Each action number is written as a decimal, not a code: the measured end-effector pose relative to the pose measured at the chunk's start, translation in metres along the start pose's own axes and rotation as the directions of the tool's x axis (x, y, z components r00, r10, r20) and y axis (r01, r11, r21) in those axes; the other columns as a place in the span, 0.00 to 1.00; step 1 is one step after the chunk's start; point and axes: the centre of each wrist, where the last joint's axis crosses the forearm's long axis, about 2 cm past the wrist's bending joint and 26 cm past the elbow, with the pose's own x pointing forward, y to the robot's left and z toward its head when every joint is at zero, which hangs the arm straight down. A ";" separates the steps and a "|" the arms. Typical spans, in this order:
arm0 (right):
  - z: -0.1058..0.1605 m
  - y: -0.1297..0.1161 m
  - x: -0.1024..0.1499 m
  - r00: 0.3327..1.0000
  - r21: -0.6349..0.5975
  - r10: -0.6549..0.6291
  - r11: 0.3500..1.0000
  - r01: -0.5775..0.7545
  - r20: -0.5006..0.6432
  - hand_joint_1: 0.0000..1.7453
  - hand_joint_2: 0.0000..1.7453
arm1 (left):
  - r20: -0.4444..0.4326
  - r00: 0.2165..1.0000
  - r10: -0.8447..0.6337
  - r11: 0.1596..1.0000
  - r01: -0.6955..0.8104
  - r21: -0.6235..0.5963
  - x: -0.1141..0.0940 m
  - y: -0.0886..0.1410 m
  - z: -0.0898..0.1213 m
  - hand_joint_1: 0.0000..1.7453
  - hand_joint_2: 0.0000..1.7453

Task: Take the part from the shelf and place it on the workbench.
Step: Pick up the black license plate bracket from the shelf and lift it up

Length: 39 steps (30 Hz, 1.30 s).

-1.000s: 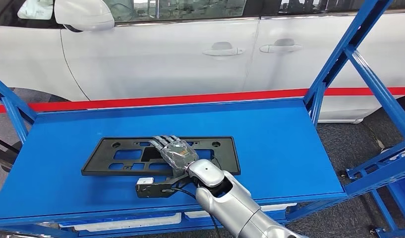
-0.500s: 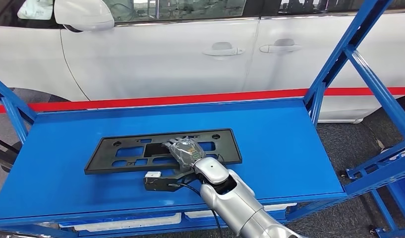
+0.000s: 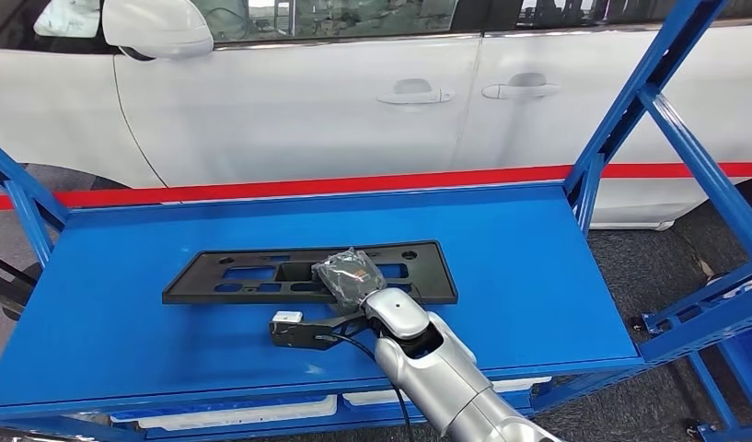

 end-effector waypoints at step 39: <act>0.011 -0.011 -0.004 0.984 -0.076 -0.172 0.982 0.176 0.050 0.00 0.00 | 0.029 0.994 0.102 0.995 -0.101 -0.009 -0.003 0.000 0.000 0.00 0.00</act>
